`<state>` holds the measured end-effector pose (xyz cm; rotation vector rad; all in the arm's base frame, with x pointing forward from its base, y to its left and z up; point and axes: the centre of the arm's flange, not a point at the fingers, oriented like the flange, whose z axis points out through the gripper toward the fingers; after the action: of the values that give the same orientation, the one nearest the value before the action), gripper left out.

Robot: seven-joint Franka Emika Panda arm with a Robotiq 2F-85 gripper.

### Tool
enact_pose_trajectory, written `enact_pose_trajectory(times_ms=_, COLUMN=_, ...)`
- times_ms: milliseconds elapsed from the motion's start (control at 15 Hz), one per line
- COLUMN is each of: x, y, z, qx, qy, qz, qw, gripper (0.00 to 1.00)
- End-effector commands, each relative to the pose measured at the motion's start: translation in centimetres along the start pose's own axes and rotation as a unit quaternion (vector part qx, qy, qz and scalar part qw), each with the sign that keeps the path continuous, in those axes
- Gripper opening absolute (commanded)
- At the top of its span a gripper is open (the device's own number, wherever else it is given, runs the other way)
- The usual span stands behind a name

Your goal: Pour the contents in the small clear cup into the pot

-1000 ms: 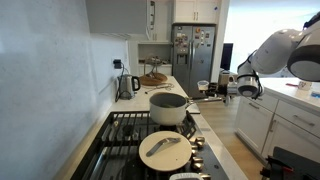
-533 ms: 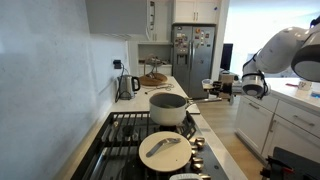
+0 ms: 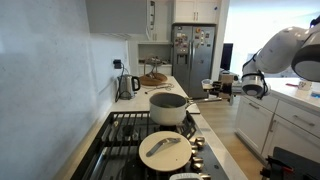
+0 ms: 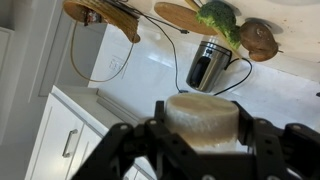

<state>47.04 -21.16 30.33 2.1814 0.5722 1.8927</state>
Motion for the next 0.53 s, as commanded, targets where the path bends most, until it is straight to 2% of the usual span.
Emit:
enact_pose_trajectory(times_ms=0, x=0.0, y=0.0, z=0.0, qx=0.000, qy=0.000, qz=0.000, qw=1.0000, gripper=0.64)
enact_pose_trajectory(times_ms=133, x=0.0, y=0.0, z=0.0, qx=0.000, qy=0.000, qz=0.000, qw=1.0000, gripper=0.64)
enact_pose_trajectory(times_ms=200, x=0.0, y=0.0, z=0.0, qx=0.000, qy=0.000, qz=0.000, qw=1.0000, gripper=0.39)
enact_pose_trajectory(times_ms=467, x=3.7, y=-1.1, z=3.2, qx=0.031, qy=0.022, qz=-0.023, qw=0.9990, gripper=0.39)
